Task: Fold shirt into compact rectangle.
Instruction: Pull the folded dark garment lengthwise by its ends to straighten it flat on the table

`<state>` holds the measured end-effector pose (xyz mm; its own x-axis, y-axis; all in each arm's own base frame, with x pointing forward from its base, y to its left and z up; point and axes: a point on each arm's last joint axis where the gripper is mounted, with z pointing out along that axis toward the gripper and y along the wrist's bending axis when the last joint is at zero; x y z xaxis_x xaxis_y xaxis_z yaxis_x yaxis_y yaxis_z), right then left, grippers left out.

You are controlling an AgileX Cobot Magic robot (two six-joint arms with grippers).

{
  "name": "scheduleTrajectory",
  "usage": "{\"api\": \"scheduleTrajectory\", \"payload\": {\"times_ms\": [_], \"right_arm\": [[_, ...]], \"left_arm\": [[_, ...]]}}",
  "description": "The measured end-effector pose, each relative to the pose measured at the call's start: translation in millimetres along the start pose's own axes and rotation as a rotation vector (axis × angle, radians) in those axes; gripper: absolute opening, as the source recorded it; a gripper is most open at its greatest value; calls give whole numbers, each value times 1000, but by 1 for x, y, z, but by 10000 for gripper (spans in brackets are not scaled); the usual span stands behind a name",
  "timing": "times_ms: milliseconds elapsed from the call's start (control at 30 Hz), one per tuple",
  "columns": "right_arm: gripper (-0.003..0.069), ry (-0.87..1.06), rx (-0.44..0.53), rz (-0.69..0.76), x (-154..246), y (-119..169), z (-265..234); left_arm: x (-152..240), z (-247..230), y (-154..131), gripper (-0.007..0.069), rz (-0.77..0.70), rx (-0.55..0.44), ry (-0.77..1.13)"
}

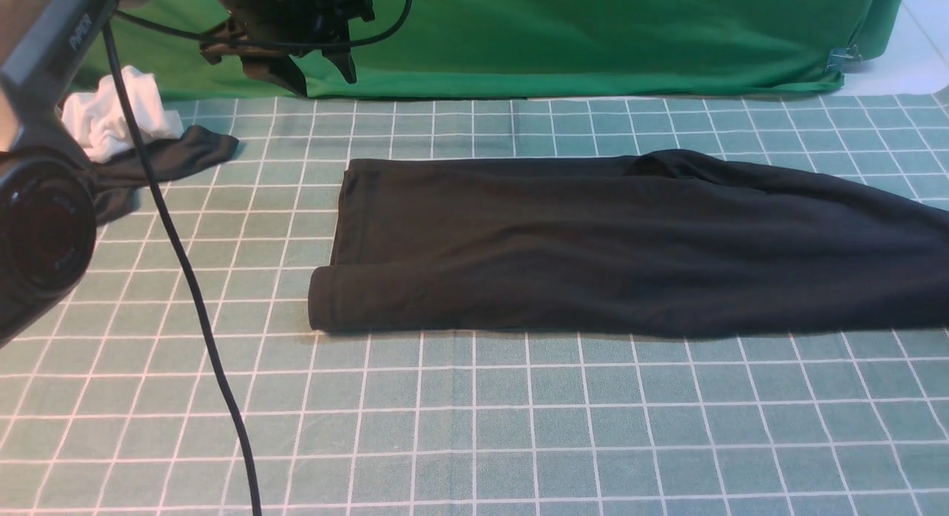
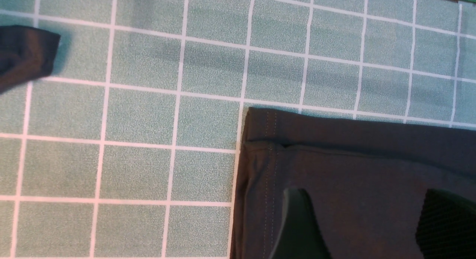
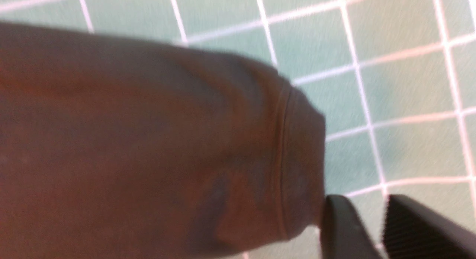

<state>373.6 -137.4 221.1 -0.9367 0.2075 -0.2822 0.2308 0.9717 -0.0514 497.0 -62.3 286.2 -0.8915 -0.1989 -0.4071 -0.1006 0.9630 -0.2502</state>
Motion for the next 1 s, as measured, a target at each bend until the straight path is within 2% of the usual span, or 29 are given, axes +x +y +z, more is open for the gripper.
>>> {"api": "scheduleTrajectory", "payload": {"times_ms": [133, 267, 400, 467, 533, 567, 600, 633, 700, 800, 833, 867, 933, 1000], "right_arm": [[425, 27, -5, 0, 1, 1, 23], [470, 38, -14, 9, 0, 2, 52], [470, 55, -50, 43, 1, 5, 77], [443, 50, -70, 53, 0, 7, 80], [365, 47, -91, 39, -1, 9, 81], [354, 49, -94, 38, -1, 9, 81], [248, 48, -113, 37, -1, 11, 81], [234, 48, -117, 38, -1, 11, 81], [92, 50, -129, 37, -1, 12, 80], [55, 51, -133, 19, -1, 12, 75], [54, 53, -134, 19, -1, 12, 74], [52, 62, -137, 16, 1, 13, 68], [52, 48, -137, 12, 1, 13, 55], [52, 16, -132, 9, -1, 12, 41]], "left_arm": [[0, 0, 0, 391, 0, 0, 0], [0, 0, 0, 391, 0, 0, 0], [0, 0, 0, 391, -1, 0, 0], [0, 0, 0, 391, -1, 0, 0], [0, 0, 0, 388, 1, -1, 0], [0, 0, 0, 387, 5, 0, 0], [0, 1, 0, 370, 16, -1, 1], [0, 1, 0, 362, 16, -1, 1], [5, 5, 1, 304, 18, 3, 26], [21, 13, 2, 168, 31, 38, 111], [22, 13, 3, 160, 33, 36, 117], [35, 11, 4, 94, 30, 51, 166], [55, 3, 6, 36, 18, 58, 224], [73, -5, 10, 15, 17, 43, 270]]}}
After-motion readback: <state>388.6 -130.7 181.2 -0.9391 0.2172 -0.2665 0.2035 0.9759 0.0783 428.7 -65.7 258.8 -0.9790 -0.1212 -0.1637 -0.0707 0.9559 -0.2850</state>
